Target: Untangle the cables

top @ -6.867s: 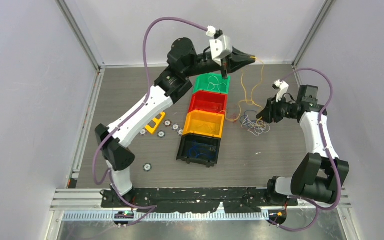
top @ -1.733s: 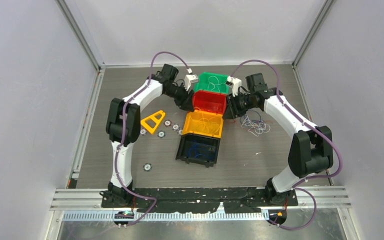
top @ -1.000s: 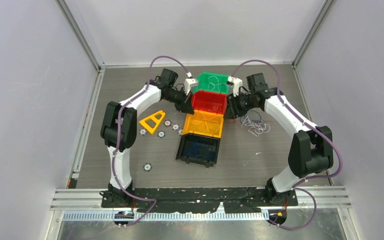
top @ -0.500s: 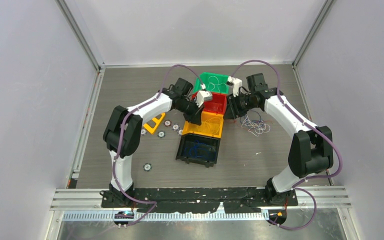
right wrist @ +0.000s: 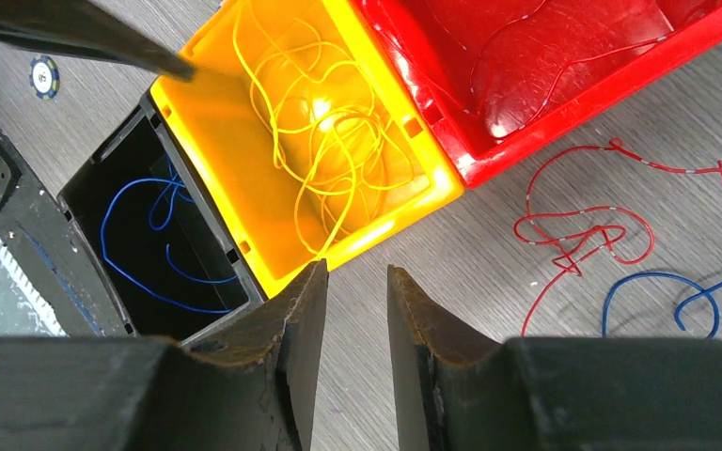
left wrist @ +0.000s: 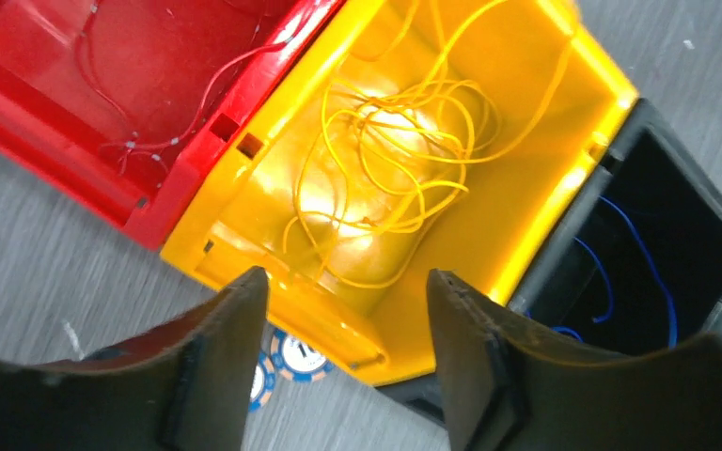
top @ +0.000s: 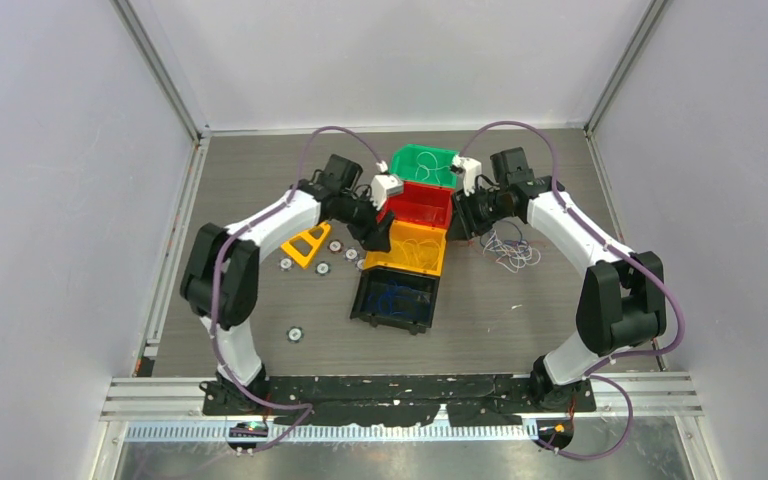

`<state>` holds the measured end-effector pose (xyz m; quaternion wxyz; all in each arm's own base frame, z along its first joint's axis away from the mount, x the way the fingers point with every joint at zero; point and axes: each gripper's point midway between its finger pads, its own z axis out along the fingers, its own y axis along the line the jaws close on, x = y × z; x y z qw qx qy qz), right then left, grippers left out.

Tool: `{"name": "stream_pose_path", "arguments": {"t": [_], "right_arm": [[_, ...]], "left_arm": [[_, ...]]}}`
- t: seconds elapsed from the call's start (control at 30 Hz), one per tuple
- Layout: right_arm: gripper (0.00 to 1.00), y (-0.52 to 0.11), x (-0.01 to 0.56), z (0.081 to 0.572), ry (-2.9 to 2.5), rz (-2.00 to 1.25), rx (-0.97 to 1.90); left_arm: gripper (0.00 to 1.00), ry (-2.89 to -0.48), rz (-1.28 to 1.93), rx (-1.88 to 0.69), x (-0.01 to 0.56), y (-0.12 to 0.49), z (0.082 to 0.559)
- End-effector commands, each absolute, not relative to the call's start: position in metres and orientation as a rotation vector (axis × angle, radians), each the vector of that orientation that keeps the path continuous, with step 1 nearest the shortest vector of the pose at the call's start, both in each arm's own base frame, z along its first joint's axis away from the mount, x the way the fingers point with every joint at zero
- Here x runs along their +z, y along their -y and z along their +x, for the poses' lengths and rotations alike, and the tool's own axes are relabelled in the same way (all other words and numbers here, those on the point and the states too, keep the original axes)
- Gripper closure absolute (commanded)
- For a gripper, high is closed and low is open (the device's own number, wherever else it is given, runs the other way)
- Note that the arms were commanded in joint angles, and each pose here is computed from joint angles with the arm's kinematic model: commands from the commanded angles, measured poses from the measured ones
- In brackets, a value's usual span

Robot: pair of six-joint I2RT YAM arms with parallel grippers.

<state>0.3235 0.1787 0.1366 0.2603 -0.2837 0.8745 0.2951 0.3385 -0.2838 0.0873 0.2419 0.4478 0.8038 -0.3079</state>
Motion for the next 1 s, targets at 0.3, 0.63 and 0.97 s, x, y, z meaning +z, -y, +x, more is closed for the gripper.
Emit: {"name": "stream_pose_path", "arguments": {"t": [0.3, 0.63, 0.97], "right_arm": [[0.44, -0.078, 0.148, 0.331, -2.441, -0.715, 0.48], [0.36, -0.044, 0.112, 0.365, -2.53, -0.69, 0.355], [0.25, -0.068, 0.058, 0.398, -2.629, -0.82, 0.339]], "left_arm": [[0.0, -1.681, 1.116, -0.765, 0.227, 0.288, 0.352], [0.0, -1.532, 1.1, -0.699, 0.271, 0.294, 0.371], [0.0, -1.518, 1.126, -0.647, 0.275, 0.295, 0.382]]}}
